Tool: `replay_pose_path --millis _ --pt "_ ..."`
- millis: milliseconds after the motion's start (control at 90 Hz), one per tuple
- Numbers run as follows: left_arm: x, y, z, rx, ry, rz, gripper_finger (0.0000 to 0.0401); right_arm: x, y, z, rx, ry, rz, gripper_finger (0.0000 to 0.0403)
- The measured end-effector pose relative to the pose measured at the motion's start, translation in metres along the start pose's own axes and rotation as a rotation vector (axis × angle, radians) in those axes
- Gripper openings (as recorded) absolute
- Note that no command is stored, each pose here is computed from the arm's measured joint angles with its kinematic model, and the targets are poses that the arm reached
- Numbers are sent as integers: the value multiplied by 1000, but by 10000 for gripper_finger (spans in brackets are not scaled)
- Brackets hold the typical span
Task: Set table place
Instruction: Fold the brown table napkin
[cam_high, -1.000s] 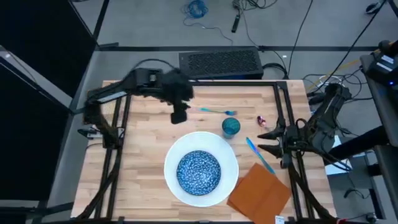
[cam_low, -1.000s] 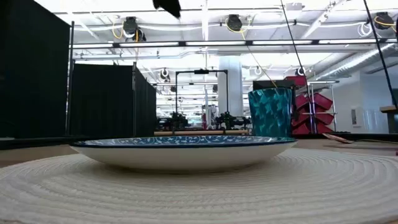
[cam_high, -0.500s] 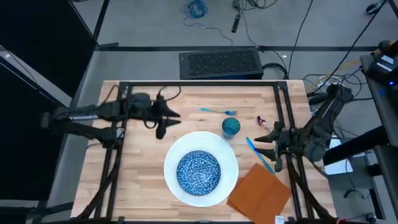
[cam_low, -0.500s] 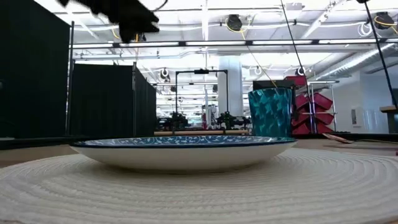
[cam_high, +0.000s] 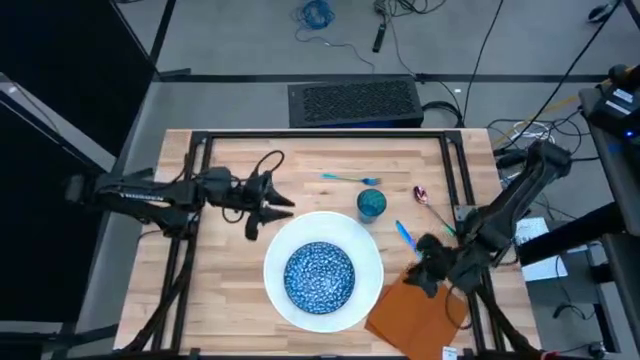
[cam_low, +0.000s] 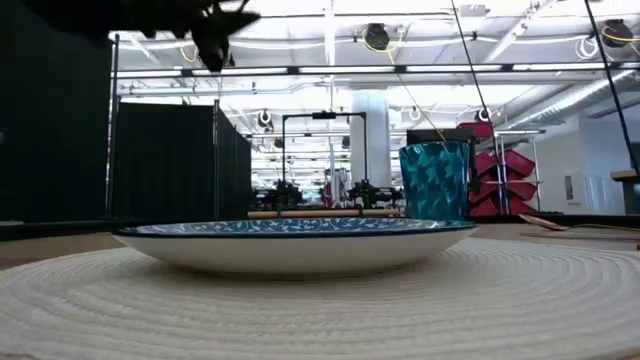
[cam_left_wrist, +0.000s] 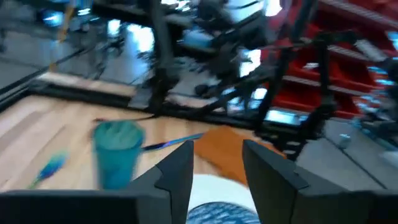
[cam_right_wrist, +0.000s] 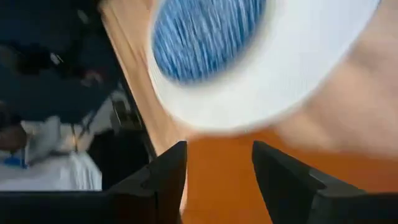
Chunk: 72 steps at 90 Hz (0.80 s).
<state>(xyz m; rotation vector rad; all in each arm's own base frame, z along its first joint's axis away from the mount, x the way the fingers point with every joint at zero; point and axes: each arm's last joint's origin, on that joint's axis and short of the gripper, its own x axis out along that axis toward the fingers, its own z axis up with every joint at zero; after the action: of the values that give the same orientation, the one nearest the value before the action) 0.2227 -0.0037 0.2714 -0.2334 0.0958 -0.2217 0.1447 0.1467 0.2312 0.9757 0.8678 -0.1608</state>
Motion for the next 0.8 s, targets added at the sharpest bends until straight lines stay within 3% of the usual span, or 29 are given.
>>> replay_pose_path --millis 167,278,400,544,800 --pt "20 -13 -16 -16 61 18 122 10 1 -10 119 90 -27 169" --pt "32 -19 -21 -4 86 18 122 15 0 -20 330 149 -78 169" --pt "43 -20 -24 20 117 11 122 22 2 -37 451 229 -117 169" --pt "51 -25 -26 21 137 -16 122 26 4 -54 518 237 -195 169" --pt "50 -35 -28 26 144 -53 122 42 14 -66 509 246 -247 169"
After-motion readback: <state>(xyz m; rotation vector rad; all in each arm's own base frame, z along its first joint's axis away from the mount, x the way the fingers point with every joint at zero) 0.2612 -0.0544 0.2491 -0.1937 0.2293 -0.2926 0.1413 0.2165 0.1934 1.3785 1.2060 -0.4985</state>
